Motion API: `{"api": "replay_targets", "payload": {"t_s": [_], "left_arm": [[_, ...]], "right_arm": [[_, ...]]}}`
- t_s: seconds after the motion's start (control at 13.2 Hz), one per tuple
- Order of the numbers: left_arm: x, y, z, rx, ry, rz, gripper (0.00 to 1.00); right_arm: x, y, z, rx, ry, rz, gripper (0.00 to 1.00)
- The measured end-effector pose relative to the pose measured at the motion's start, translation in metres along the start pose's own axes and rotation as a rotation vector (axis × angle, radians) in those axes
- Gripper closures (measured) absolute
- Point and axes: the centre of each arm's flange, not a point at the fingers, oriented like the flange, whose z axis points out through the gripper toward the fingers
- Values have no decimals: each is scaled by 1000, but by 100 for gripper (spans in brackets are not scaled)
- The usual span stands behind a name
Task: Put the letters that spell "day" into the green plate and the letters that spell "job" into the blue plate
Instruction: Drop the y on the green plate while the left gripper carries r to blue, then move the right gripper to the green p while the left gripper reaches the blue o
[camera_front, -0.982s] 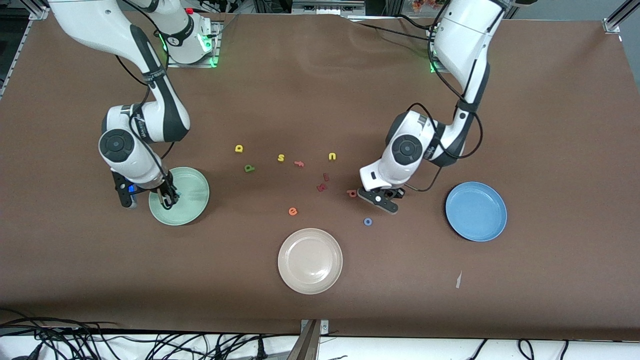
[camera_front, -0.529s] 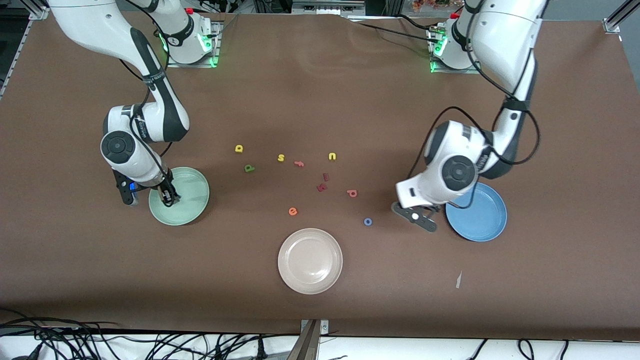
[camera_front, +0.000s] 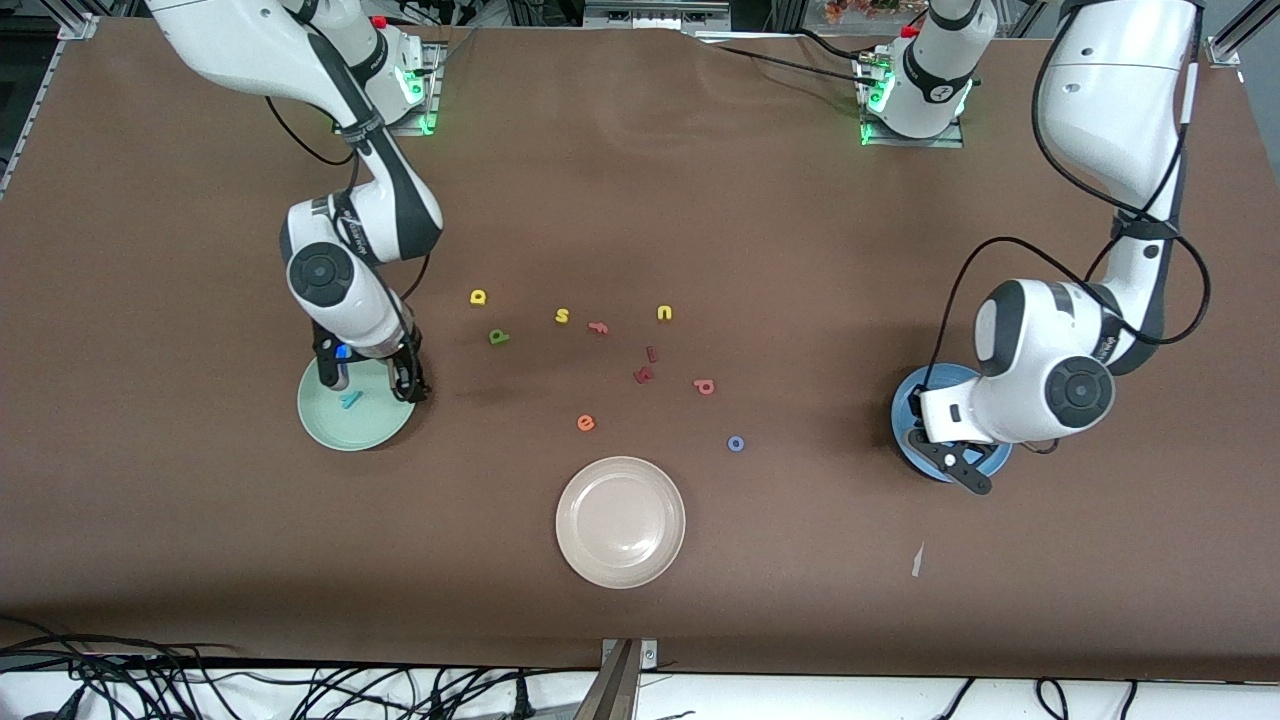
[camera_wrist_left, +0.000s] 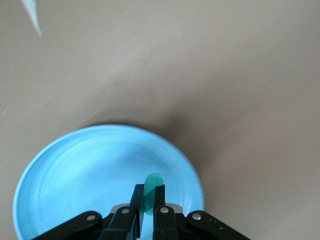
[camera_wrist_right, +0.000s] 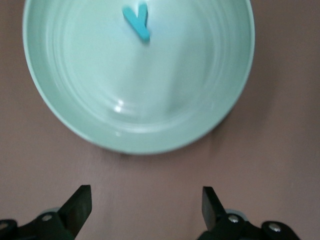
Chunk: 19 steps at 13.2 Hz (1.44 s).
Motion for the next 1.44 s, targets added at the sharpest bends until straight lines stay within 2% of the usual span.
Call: {"api": "replay_targets", "payload": {"t_s": [0.15,0.23,0.53,0.76,0.98,1.21,1.28,1.44], "left_arm": [[-7,-11,10,-9,-11,-13,84],[-7,-11,12,-13,-12,-28,77],[20,18,-3,-21,29,-176,34],[55,78,-8,-14,38,-295,3],[92,147,-5,-4,50,-412,0],[126,184,1,1,79,-493,0],[136,192,4,2,95,-517,0],[151,204,17,3,142,-546,0]], "right_arm": [[-16,1,-1,7,-34,43,2],[-24,1,-2,18,-47,59,2],[-55,4,10,39,-70,104,2],[-76,20,36,-12,-72,81,3],[-89,41,56,-63,-64,55,3],[-89,46,60,-73,-63,61,8],[-89,46,59,-69,-65,64,16],[-88,45,58,-63,-68,73,40]]}}
